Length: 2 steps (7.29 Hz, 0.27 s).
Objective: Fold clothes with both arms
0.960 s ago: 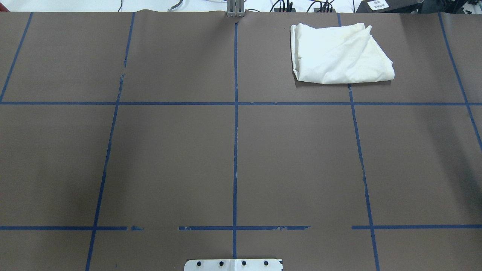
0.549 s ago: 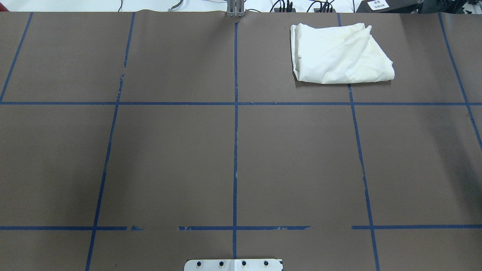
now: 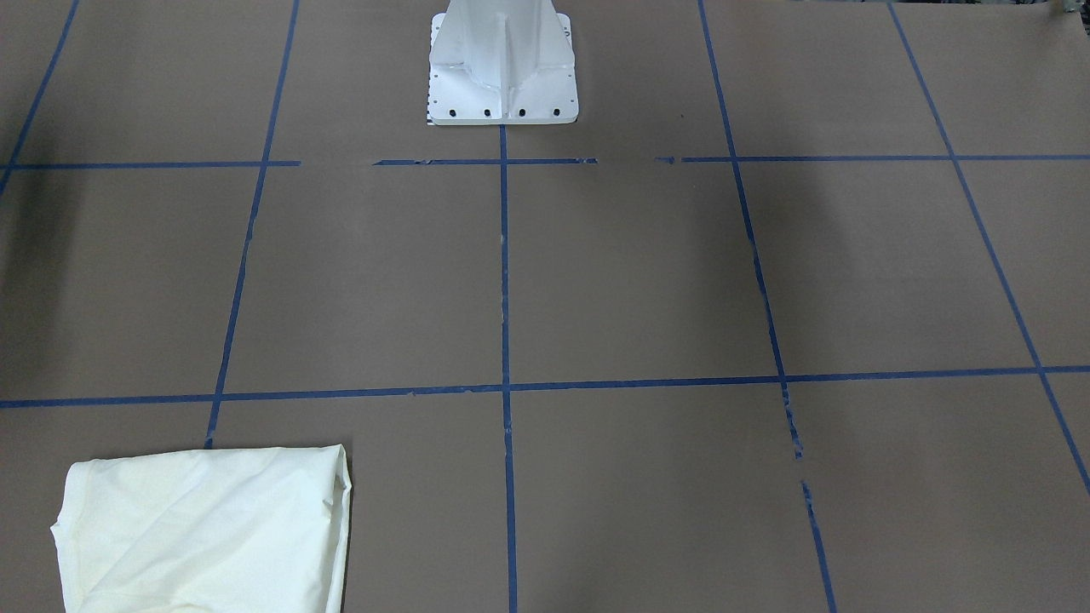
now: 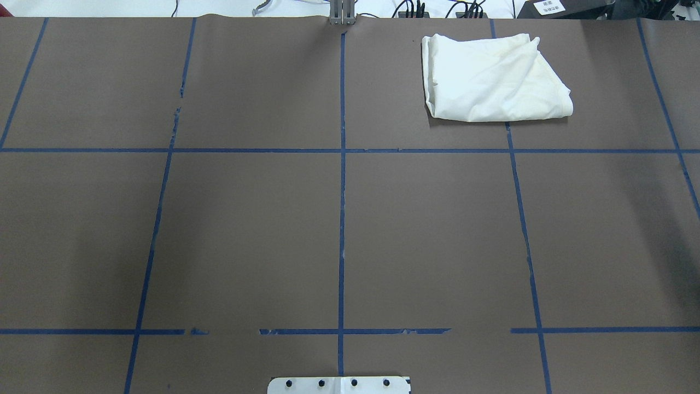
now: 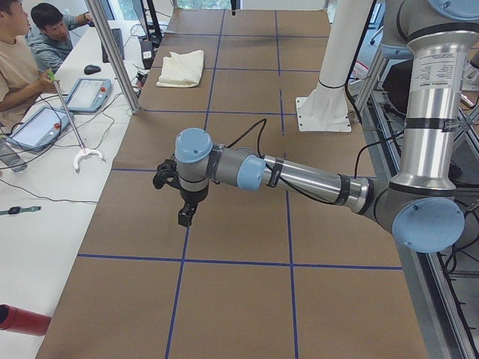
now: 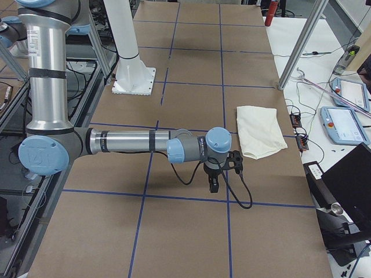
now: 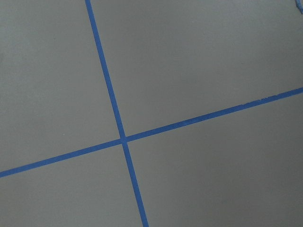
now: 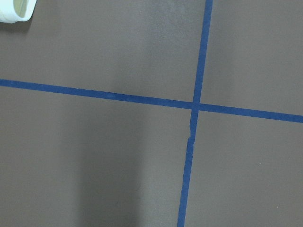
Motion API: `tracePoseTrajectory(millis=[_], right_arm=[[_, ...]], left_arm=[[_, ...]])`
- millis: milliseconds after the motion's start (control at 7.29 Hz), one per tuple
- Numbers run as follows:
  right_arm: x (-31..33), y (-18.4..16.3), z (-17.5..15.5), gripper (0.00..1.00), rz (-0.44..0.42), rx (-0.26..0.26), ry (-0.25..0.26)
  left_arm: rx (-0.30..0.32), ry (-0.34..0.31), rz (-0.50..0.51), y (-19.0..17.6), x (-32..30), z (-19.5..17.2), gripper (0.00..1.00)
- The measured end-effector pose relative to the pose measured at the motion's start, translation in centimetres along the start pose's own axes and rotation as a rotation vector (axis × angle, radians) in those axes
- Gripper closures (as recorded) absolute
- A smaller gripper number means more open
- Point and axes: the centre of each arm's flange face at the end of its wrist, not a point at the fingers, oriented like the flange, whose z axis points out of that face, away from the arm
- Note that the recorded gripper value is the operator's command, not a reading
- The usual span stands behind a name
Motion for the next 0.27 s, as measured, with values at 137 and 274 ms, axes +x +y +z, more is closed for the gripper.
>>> tracePoseTrajectory(millis=[137,274], right_arm=[[-0.05,-0.03,-0.07,0.00,-0.002,0.002,0.001],[-0.08,-0.08,-0.17,0.00,-0.005,0.005,0.002]], left_arm=[[0.001,0.000,0.001,-0.03,0.06,-0.02,0.00],[0.000,0.001,0.001,-0.01,0.07,-0.01,0.00]])
